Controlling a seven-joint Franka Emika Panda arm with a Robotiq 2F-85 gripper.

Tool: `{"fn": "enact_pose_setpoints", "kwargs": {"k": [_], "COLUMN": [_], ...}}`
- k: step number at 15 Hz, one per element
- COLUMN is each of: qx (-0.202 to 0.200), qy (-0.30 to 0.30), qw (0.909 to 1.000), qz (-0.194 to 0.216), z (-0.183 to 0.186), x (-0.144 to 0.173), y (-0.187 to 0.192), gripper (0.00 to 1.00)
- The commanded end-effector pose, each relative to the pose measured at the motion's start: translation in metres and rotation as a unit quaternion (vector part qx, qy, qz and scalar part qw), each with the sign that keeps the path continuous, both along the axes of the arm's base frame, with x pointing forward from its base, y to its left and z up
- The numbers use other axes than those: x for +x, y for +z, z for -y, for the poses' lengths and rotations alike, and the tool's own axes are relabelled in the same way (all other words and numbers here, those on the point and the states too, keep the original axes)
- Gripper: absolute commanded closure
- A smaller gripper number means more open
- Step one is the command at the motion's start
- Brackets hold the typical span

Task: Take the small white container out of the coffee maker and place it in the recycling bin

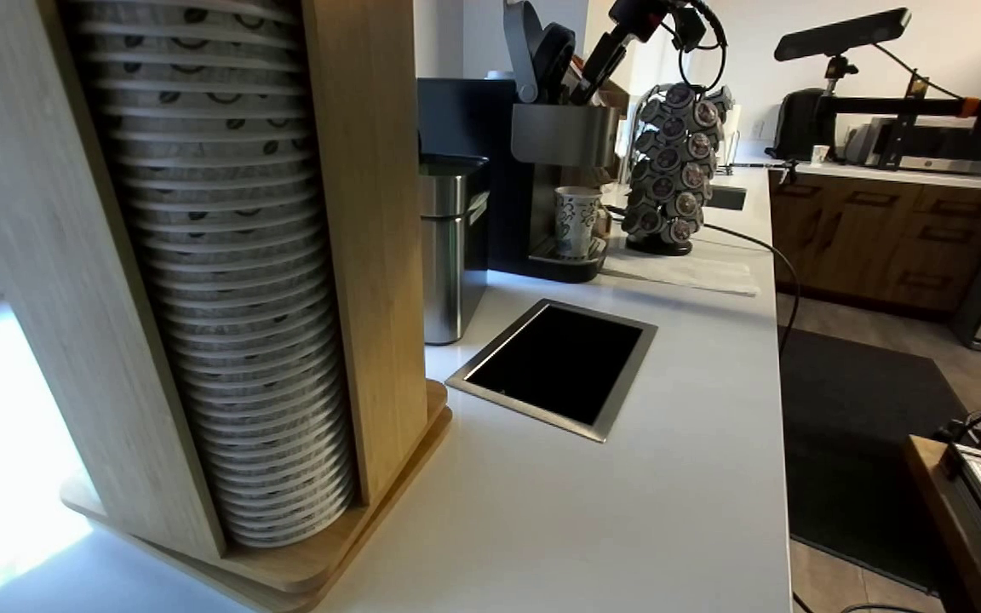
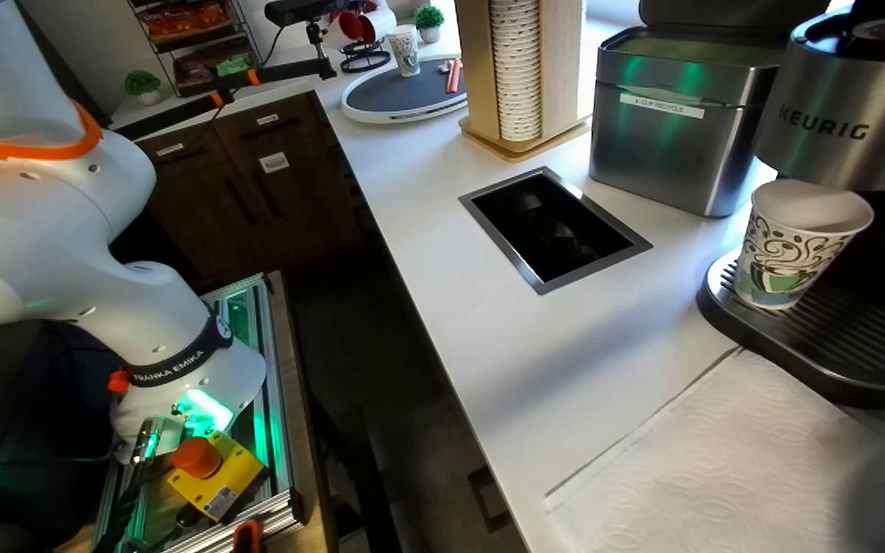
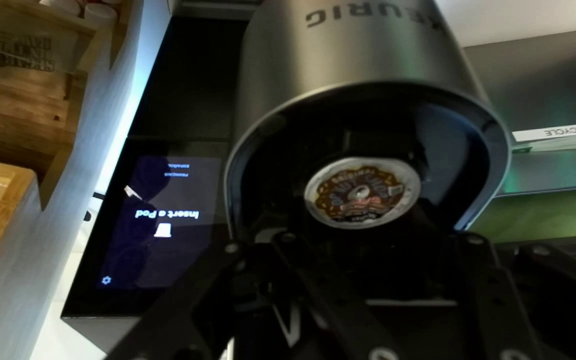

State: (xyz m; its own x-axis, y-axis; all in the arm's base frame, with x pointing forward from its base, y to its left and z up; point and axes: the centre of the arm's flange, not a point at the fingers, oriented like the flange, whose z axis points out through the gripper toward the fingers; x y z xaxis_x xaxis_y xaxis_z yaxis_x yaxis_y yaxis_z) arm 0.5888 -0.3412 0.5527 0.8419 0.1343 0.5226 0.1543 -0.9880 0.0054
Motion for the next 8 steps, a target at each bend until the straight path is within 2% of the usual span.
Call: {"fn": "enact_pose_setpoints", "kwargs": {"k": [1,8], "qx": [0.007,0.006], "qy": [0.009,0.009], "qw": [0.9999,0.9999], "qz": [-0.009,-0.001], "z": [0.001,-0.003], "x": [-0.004,-0.009], "y": [0.002,0.016], "gripper": [0.71,0.73]}}
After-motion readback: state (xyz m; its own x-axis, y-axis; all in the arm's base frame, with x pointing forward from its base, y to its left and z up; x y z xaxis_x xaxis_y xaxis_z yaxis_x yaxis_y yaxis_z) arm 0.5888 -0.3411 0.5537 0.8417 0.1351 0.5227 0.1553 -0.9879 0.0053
